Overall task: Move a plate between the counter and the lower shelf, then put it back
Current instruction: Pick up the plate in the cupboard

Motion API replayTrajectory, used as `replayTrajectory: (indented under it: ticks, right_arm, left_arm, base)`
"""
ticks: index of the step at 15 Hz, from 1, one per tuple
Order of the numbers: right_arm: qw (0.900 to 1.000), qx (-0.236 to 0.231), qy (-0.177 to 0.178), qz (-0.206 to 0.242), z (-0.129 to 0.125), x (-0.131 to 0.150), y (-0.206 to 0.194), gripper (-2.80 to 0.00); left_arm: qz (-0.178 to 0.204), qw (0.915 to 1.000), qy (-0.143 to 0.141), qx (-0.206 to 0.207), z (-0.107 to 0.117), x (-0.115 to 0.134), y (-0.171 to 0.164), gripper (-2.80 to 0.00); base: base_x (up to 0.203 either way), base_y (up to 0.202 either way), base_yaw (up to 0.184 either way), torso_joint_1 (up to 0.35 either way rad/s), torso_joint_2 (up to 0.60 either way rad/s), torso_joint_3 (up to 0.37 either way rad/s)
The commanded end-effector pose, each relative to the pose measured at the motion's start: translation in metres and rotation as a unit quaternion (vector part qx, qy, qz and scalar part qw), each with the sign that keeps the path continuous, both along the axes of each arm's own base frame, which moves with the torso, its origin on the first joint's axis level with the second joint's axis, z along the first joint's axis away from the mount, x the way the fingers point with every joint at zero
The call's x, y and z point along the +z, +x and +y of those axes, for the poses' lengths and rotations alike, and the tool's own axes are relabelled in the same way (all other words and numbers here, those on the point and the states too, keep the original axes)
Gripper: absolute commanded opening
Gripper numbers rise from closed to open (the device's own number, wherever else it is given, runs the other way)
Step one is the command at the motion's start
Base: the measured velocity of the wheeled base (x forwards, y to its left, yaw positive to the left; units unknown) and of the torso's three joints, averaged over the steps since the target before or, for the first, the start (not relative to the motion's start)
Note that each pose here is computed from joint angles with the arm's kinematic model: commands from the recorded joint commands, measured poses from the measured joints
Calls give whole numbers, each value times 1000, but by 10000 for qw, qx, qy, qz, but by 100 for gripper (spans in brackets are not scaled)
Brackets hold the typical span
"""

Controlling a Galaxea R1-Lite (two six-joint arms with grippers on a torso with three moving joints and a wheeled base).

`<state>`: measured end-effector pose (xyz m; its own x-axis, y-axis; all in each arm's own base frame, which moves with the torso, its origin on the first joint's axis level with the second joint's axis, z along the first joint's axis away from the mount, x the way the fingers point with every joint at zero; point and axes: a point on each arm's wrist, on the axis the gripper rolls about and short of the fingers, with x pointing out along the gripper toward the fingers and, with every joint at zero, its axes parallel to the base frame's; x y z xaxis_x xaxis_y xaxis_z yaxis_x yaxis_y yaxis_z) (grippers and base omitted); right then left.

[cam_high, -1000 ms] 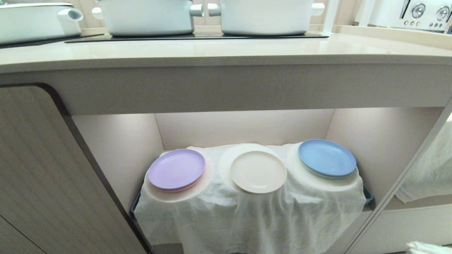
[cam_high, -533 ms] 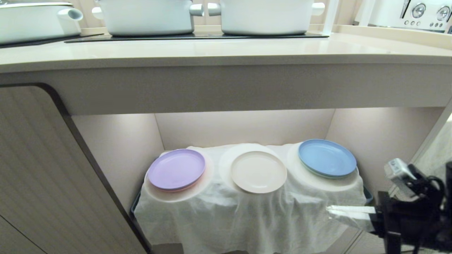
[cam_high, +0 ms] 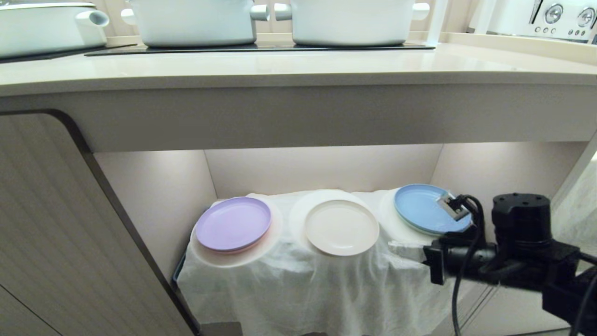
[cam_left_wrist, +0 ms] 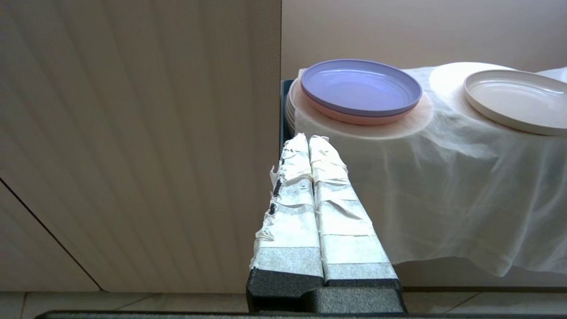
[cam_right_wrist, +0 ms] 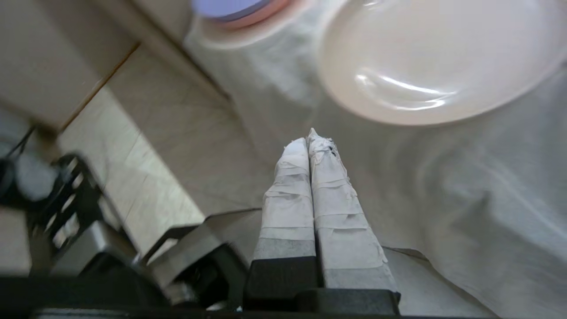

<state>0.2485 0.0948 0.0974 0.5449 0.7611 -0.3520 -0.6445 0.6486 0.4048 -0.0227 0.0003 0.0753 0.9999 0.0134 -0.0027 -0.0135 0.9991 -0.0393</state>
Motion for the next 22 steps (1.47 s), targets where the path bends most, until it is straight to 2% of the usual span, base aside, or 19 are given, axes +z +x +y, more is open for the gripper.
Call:
replayTrajectory:
  ticks: [1,3,5,8,13,15,22]
  right_arm:
    - [9990,-352,-111,236,7,5,17,-280]
    - [9942,-694,-347,740,9,14,26,-280]
    - [9846,-1040,-507,1309,11,19,32,-280]
    - [9724,-1194,-339,1974,29,8,39,-280]
    - [9695,-1265,-333,2071,43,-7,55,-280]
    - [9647,-1437,-348,2177,43,-15,58,-280]
    - [9494,-1961,265,2440,43,-11,85,-280]
  left_arm:
    - [2,10000,-3,2,0,0,0,-280]
    - [2,10000,-3,2,0,0,0,-280]
    - [2,10000,-3,2,0,0,0,-280]
    - [2,10000,-3,2,0,0,0,-280]
    - [2,10000,-3,2,0,0,0,-280]
    - [2,10000,-3,2,0,0,0,-280]
    - [2,10000,-3,2,0,0,0,-280]
  base:
    - [0,0,0,0,0,0]
    - [0,0,0,0,0,0]
    - [0,0,0,0,0,0]
    - [0,0,0,0,0,0]
    - [0,0,0,0,0,0]
    - [0,0,0,0,0,0]
    - [0,0,0,0,0,0]
